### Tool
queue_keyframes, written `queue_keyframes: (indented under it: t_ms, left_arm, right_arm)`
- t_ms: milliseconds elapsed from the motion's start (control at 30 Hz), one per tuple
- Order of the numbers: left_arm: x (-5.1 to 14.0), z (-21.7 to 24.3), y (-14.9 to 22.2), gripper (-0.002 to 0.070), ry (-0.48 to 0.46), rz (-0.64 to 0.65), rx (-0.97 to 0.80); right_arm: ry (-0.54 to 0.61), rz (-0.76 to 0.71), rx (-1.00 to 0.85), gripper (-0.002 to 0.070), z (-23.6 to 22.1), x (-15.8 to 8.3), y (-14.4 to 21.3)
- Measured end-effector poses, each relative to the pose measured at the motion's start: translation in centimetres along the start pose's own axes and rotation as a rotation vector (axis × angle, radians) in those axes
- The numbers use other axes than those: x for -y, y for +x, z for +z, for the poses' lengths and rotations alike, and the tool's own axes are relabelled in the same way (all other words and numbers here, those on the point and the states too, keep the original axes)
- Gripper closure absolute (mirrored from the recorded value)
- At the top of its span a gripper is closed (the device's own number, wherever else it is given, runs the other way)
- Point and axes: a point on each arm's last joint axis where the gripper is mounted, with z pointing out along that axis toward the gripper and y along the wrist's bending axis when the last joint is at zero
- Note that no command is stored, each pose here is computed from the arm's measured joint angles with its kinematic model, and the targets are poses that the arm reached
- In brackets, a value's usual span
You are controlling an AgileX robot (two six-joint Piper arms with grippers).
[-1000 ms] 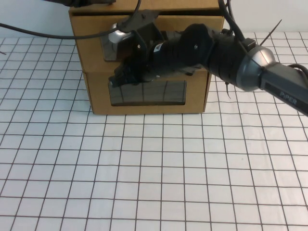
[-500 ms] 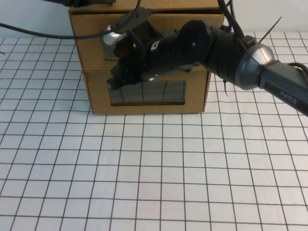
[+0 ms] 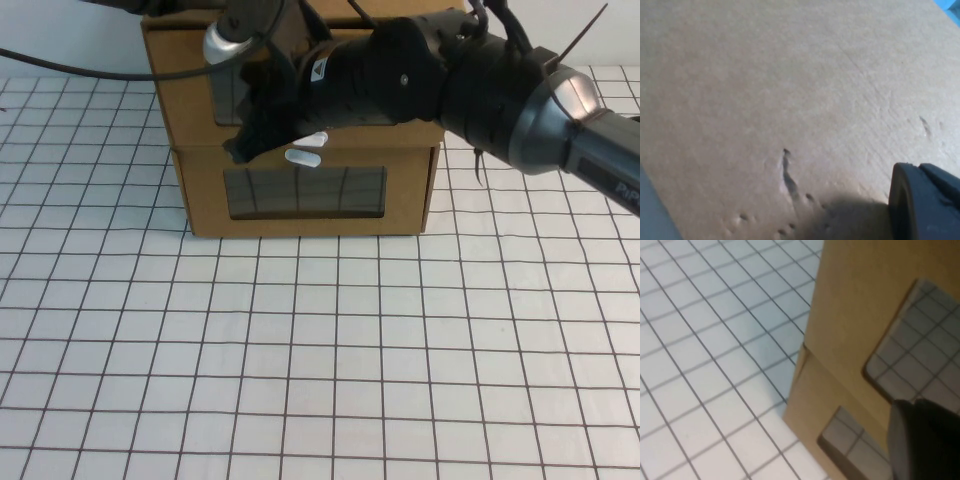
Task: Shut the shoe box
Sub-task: Close the shoe box with your right arm
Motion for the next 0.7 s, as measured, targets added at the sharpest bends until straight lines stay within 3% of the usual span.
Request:
queue_keyframes:
  t_ms: [167, 400, 700]
  left_arm:
    - [0.0, 0.0, 0.0, 0.068, 0.0, 0.0, 0.0]
    - [0.0, 0.0, 0.0, 0.068, 0.005, -0.004, 0.005]
    - [0.0, 0.0, 0.0, 0.068, 0.005, -0.004, 0.005]
  right_arm:
    - [0.028, -0.004, -0.065, 0.0689, -0.4, 0.6, 0.3]
    - [0.083, 0.099, -0.073, 0.069, -1.6, 3.2, -0.2]
    - [0.056, 0.091, -0.099, 0.0689, -1.9, 3.1, -0.3]
